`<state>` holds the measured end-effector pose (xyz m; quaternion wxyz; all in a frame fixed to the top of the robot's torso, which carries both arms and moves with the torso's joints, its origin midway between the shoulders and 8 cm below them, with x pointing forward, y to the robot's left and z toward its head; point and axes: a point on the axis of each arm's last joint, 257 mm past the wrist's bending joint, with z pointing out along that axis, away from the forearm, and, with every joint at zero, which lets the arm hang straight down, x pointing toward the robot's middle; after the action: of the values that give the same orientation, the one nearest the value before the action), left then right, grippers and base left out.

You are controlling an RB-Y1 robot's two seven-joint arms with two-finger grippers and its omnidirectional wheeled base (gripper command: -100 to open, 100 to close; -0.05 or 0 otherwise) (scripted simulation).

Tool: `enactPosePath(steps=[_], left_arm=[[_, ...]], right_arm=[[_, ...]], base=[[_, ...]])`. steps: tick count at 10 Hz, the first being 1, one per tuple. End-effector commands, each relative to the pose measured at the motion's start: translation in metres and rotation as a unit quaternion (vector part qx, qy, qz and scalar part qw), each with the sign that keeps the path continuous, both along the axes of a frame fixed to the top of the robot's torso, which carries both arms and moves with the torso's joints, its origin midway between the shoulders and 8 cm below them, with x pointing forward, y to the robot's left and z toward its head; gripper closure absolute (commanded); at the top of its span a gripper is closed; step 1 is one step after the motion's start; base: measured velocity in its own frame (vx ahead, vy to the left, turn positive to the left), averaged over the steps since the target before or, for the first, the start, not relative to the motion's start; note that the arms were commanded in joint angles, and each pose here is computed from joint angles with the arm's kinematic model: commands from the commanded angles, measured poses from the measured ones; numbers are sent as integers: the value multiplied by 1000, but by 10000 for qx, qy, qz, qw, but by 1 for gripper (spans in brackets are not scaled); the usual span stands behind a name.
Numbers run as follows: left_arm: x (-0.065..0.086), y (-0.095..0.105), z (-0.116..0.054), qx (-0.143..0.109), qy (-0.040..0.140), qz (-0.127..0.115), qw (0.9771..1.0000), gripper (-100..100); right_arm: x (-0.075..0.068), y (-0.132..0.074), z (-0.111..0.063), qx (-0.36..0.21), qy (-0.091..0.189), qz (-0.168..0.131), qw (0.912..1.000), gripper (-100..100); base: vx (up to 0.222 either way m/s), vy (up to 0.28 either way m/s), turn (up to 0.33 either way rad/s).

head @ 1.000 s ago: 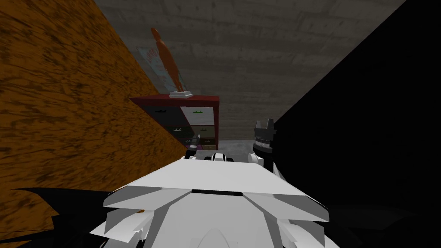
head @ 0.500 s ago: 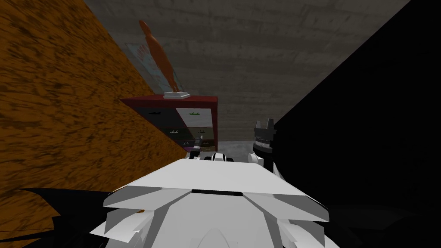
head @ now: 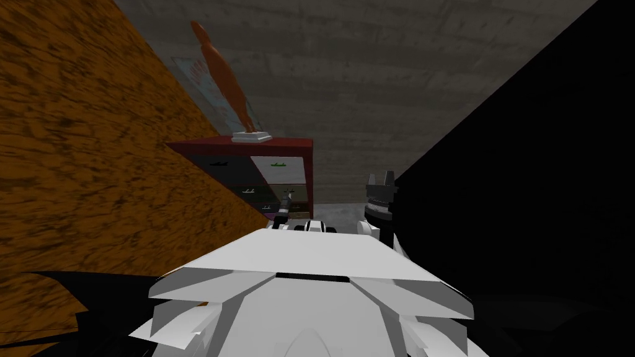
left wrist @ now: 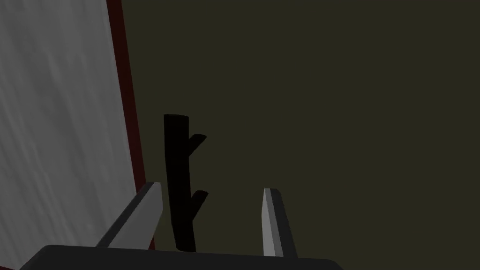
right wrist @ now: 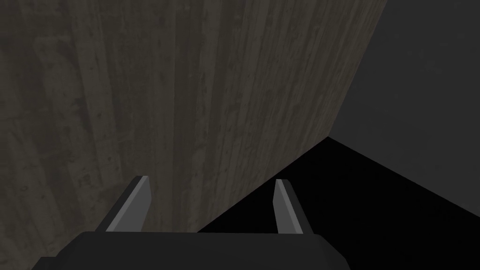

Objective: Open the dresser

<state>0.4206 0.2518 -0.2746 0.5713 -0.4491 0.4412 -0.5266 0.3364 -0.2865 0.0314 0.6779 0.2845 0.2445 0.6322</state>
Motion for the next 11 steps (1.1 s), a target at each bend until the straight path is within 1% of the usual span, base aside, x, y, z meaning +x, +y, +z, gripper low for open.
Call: enactPosePath(steps=[1,3,4,5,6,7,10,11], left_arm=[[0,-2,7,-1,-137,-13,9999,100],[0,-3,6,0,-56,-29,10000,100],[1,-3,5,2,12,-36,10000,100],[1,-3,4,2,35,-38,10000,100],[2,-3,10,4,-64,-38,10000,100],[-1,-3,7,1,-3,-47,10000,100],[-5,-5,4,2,66,-72,10000,100],[4,5,22,13,-38,-25,10000,-100]], right_arm=[[0,0,0,0,0,0,10000,0],[0,0,0,0,-1,1,10000,0],[0,0,0,1,-1,1,10000,0],[0,0,0,1,-1,1,10000,0],[0,0,0,1,-1,1,10000,0],[0,0,0,0,0,0,10000,0],[0,0,0,1,-1,1,10000,0],[0,0,0,1,-1,1,10000,0]], base=[[-31,2,-2],[-165,-16,14],[-194,-40,22],[-167,-29,17],[-78,-10,3],[-115,-10,14],[-197,-18,16],[-134,-35,-55]])
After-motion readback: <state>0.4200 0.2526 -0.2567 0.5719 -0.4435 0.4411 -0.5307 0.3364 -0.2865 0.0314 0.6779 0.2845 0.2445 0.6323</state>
